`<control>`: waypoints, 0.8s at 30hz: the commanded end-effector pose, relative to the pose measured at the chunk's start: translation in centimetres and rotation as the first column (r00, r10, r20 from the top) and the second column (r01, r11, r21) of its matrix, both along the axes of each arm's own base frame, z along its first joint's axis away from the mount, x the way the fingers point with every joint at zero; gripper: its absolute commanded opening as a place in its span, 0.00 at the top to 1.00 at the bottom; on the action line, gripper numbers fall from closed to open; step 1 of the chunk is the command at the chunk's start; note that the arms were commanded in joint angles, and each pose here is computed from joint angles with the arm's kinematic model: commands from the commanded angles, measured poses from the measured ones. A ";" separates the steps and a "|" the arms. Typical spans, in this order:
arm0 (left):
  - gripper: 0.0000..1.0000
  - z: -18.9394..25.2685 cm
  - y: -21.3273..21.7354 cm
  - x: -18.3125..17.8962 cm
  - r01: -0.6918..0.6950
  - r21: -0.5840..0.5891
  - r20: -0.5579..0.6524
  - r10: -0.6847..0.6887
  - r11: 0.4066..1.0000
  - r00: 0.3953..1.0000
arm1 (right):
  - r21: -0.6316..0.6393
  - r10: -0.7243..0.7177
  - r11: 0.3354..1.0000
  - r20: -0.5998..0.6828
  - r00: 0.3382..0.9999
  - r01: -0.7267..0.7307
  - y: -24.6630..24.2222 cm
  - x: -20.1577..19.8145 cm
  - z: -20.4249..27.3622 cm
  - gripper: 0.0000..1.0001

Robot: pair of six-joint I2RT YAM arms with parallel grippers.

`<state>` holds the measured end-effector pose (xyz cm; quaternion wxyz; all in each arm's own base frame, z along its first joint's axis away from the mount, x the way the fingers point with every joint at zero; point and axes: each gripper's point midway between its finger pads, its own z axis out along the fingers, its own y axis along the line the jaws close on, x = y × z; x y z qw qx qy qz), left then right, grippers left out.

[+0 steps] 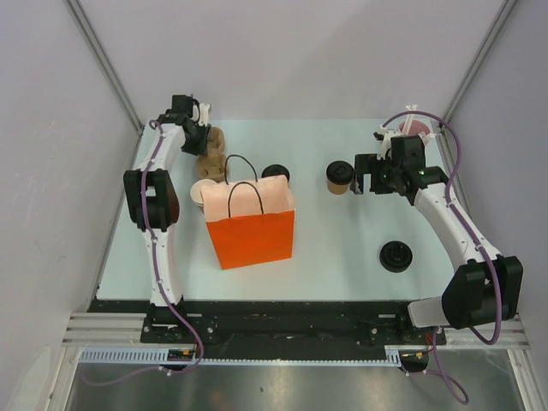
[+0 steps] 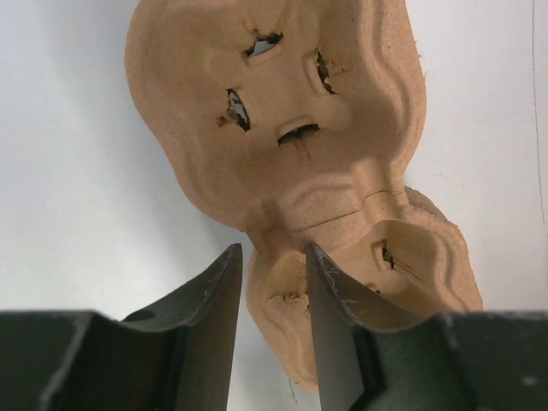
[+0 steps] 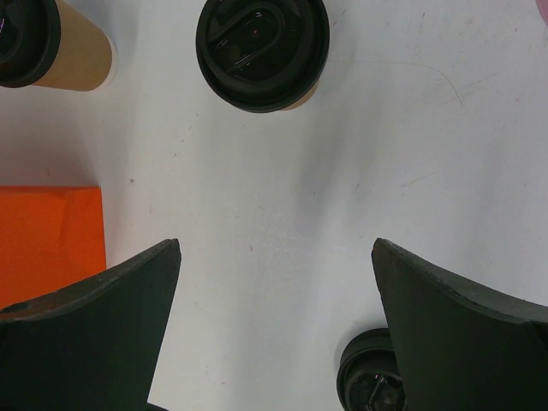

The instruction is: Pack the takeout coffee

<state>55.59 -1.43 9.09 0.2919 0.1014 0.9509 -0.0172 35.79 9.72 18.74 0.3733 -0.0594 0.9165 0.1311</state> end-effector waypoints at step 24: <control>0.66 0.4 1.0 -1.4 0.032 -0.037 -0.007 -0.032 0.999 0.999 | -0.015 0.004 1.000 0.019 1.000 -0.004 -0.2 0.2 0.3 0.00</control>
